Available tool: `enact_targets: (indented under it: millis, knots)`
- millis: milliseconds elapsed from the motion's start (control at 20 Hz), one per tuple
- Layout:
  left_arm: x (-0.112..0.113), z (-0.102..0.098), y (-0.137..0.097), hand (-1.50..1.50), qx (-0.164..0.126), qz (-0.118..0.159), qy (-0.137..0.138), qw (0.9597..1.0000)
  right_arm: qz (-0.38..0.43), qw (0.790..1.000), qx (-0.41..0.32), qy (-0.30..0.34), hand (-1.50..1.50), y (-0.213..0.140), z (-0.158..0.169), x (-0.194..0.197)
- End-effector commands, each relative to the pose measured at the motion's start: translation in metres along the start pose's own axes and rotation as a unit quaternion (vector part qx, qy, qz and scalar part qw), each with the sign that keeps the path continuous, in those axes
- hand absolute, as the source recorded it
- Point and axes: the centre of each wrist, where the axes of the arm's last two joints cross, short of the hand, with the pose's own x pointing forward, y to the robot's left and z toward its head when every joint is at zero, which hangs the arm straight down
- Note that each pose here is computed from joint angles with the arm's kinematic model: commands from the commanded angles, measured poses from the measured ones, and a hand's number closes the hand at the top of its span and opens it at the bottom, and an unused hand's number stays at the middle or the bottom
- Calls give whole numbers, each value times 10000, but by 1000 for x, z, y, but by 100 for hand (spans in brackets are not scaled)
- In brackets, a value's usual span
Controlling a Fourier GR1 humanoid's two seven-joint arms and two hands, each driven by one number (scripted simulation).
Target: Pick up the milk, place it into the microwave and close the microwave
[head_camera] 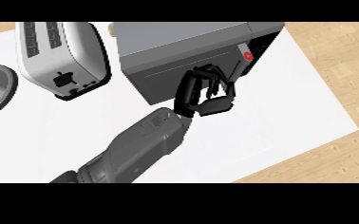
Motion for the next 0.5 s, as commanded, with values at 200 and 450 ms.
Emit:
enact_targets:
  millis: [200, 450]
  knots:
    - [11, -26, 2, 150, 52, -56, -59, 10000, -316, 9993, -201, -80, -150, -14, -2, -9]
    - [11, -29, 3, 150, 45, -110, -100, 9999, -421, 9987, -272, -61, -150, -24, -1, -13]
